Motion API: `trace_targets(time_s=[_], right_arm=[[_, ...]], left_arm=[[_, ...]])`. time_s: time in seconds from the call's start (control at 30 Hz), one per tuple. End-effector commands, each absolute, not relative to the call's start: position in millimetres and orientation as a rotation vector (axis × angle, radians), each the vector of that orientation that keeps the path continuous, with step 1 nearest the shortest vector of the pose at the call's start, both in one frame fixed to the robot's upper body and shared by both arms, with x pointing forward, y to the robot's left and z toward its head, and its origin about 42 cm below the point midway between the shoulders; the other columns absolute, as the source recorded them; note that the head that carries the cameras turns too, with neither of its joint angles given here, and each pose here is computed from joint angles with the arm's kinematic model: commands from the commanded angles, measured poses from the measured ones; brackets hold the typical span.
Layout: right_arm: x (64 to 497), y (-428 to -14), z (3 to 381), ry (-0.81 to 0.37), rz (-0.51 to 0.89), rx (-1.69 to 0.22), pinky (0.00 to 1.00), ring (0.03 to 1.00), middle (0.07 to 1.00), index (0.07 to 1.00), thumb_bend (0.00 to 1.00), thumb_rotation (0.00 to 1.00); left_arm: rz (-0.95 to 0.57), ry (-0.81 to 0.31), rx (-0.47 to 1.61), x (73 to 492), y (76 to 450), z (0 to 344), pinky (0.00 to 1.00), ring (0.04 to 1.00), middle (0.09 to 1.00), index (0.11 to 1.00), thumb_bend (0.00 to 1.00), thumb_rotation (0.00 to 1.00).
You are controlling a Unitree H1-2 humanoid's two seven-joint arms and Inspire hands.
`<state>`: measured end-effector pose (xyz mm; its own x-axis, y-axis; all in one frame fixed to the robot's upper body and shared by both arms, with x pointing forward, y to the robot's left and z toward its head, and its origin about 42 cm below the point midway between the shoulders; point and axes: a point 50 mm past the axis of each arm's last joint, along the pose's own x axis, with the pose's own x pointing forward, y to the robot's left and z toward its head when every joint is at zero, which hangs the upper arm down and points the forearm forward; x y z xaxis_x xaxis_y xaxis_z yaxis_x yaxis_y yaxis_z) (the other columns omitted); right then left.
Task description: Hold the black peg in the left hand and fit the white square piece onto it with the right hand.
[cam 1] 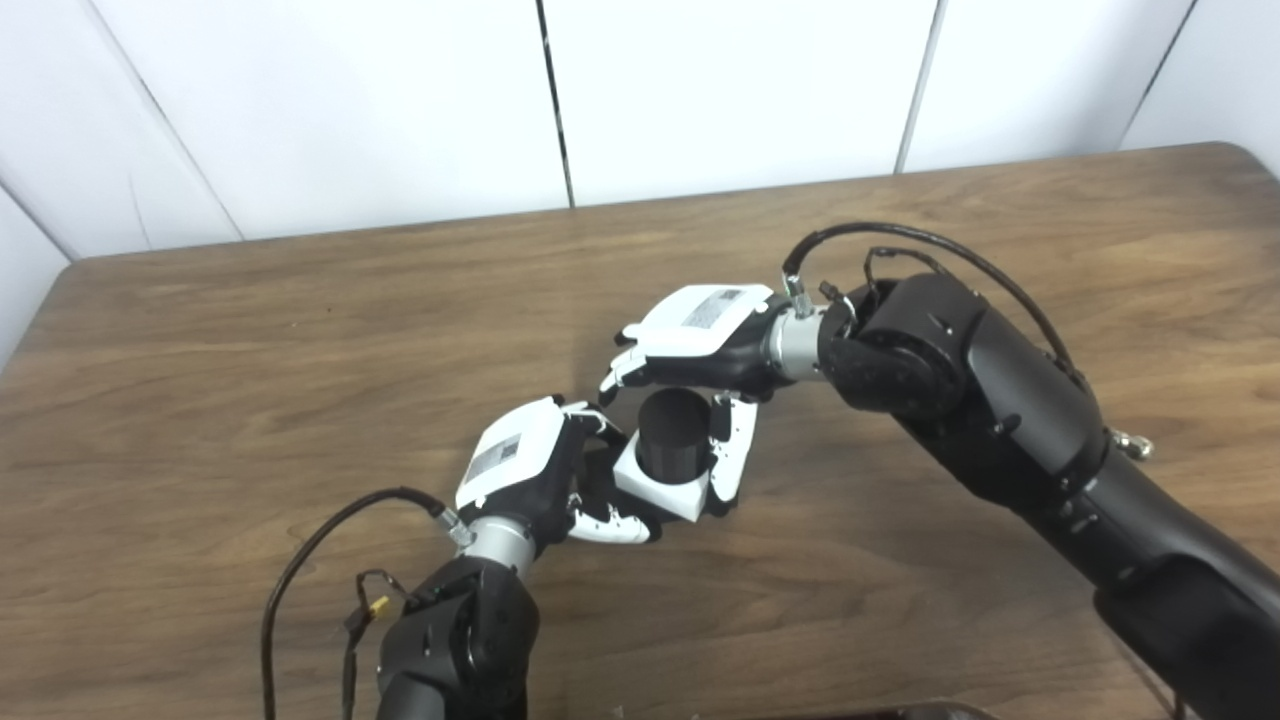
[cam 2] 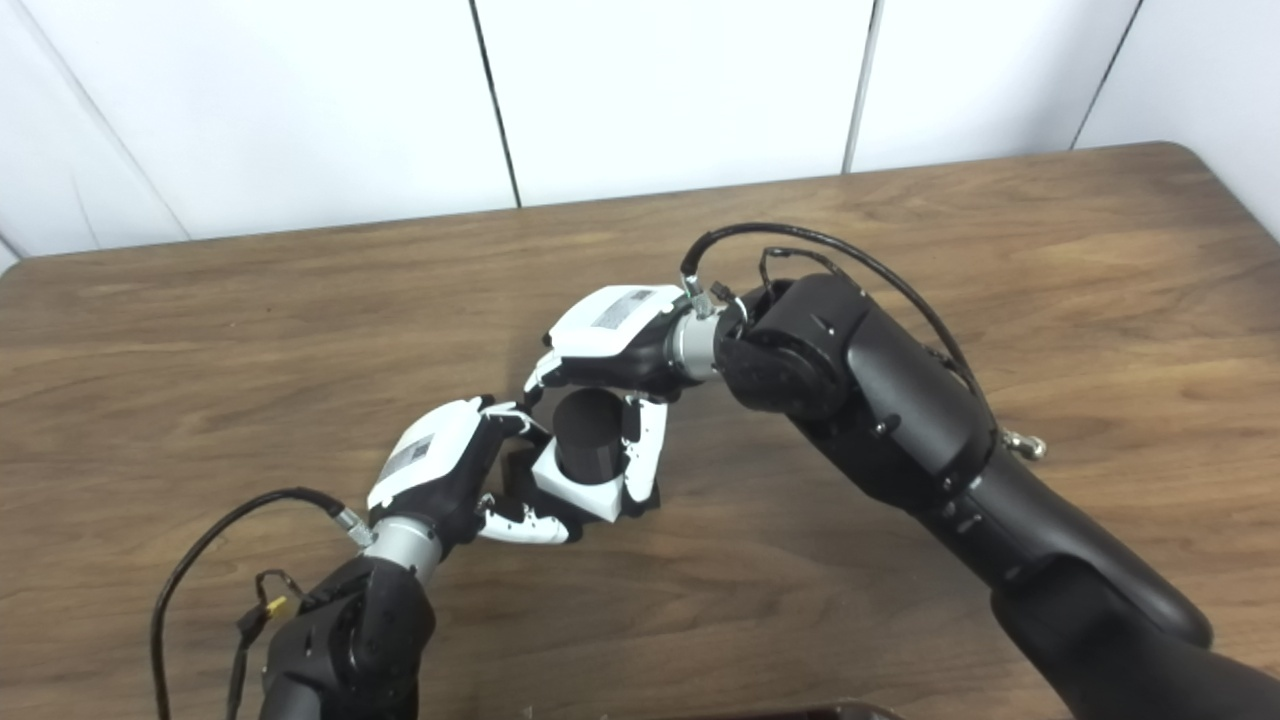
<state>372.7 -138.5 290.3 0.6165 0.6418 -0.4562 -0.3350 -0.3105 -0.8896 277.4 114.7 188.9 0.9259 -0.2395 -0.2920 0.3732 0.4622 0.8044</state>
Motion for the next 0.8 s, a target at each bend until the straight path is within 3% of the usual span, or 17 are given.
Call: trace_targets(time_s=[0.0, 0.57, 0.63, 0.7, 0.77], right_arm=[[380.4, -136.9, 323.4, -0.322, 0.922, -1.625, 1.00, 1.000, 0.939, 0.899, 1.00, 0.40], [381.7, -140.0, 336.5, -0.339, 0.890, -1.628, 1.00, 1.000, 0.924, 0.857, 1.00, 0.40], [382.0, -140.1, 336.9, -0.337, 0.889, -1.626, 1.00, 1.000, 0.923, 0.855, 1.00, 0.39], [382.5, -140.1, 337.0, -0.336, 0.887, -1.625, 1.00, 1.000, 0.923, 0.856, 1.00, 0.38], [383.2, -140.1, 336.8, -0.335, 0.886, -1.622, 1.00, 1.000, 0.923, 0.856, 1.00, 0.38]], left_arm=[[-0.440, 0.198, 1.025, 274.7, 109.2, 178.0, 1.00, 1.000, 0.897, 0.486, 0.52, 0.06], [-0.514, 0.203, 1.070, 278.0, 110.3, 181.9, 1.00, 1.000, 0.890, 0.494, 0.52, 0.08], [-0.525, 0.201, 1.080, 277.9, 110.8, 183.5, 1.00, 1.000, 0.895, 0.643, 0.80, 0.22], [-0.528, 0.208, 1.080, 278.4, 111.4, 184.6, 1.00, 1.000, 0.902, 0.762, 0.91, 0.29], [-0.534, 0.212, 1.086, 279.1, 112.0, 185.3, 1.00, 1.000, 0.910, 0.820, 0.96, 0.32]])
